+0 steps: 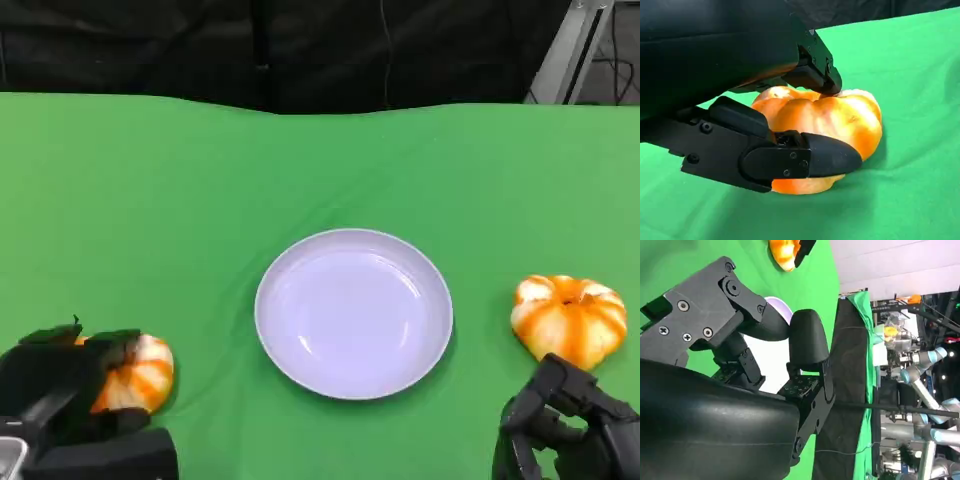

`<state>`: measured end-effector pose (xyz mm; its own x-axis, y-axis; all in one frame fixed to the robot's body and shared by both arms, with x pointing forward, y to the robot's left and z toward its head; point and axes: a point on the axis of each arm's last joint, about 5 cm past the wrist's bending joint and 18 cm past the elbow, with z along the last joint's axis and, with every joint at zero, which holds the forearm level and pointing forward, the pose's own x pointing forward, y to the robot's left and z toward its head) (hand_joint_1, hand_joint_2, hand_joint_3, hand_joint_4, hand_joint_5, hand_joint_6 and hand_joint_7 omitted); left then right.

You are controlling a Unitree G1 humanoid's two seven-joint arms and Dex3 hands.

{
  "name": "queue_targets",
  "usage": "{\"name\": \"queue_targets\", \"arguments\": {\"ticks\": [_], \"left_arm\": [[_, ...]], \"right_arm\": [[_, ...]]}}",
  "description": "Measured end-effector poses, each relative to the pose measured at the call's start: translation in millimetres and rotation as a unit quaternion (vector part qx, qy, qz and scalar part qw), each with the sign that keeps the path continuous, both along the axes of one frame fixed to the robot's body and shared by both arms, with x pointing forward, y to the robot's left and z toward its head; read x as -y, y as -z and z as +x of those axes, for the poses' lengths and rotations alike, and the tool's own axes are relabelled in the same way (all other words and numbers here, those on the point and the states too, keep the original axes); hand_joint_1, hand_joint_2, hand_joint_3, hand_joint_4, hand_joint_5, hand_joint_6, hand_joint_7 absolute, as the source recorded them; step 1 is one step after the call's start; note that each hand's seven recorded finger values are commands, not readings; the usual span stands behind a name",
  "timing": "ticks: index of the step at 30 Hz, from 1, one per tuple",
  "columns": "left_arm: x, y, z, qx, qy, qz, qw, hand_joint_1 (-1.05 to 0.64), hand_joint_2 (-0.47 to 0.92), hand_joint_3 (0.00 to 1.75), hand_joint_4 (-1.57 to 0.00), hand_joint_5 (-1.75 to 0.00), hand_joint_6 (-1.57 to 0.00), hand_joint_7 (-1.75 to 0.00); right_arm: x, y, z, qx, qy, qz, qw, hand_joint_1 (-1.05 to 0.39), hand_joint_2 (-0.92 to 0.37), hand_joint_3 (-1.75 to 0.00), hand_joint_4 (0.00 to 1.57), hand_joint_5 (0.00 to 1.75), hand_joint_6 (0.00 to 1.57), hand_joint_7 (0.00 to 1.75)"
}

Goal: Grasp the bread from the table and place it into the plate.

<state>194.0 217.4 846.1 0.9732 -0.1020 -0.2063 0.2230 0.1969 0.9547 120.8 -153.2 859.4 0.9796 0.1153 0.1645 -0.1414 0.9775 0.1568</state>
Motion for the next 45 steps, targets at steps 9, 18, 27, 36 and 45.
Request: {"name": "queue_targets", "arguments": {"ticks": [9, 18, 27, 36, 45], "left_arm": [[-0.8, 1.8, 4.6, 0.023, -0.002, -0.059, 0.998, -0.15, 0.92, 0.22, -0.61, -1.72, -0.44, -1.7], [1.7, 7.4, 2.3, 0.067, -0.007, -0.079, 0.995, -0.13, 0.92, 0.27, -0.7, -1.75, -0.43, -1.75], [4.6, 9.2, -0.1, 0.097, -0.014, -0.101, 0.99, -0.15, 0.92, 0.26, -0.73, -1.75, -0.78, -0.76], [10.0, -6.7, 5.1, 0.147, 0.007, -0.124, 0.981, -0.1, 0.92, 0.21, -0.72, -1.75, -0.45, -1.75], [19.2, -38.4, 13.4, 0.191, 0.033, -0.135, 0.972, -0.1, 0.83, 0.52, -0.81, -1.75, -0.54, -1.75]], "right_arm": [[0.0, -0.9, 0.4, 0.002, 0.0, 0.0, 1.0, -0.15, -0.48, -1.34, 0.85, 1.75, 0.76, 1.63], [0.2, -0.7, 0.2, 0.002, -0.001, 0.003, 1.0, -0.15, -0.48, -1.35, 0.85, 1.75, 0.76, 1.62], [0.2, -0.6, 0.3, -0.001, 0.0, 0.003, 1.0, -0.15, -0.48, -1.35, 0.85, 1.75, 0.76, 1.61], [0.5, -0.4, 0.5, -0.003, -0.002, 0.005, 1.0, -0.14, -0.48, -1.35, 0.85, 1.75, 0.77, 1.6], [0.6, -0.4, 0.7, -0.003, -0.002, 0.005, 1.0, -0.14, -0.47, -1.36, 0.86, 1.75, 0.78, 1.6]]}}
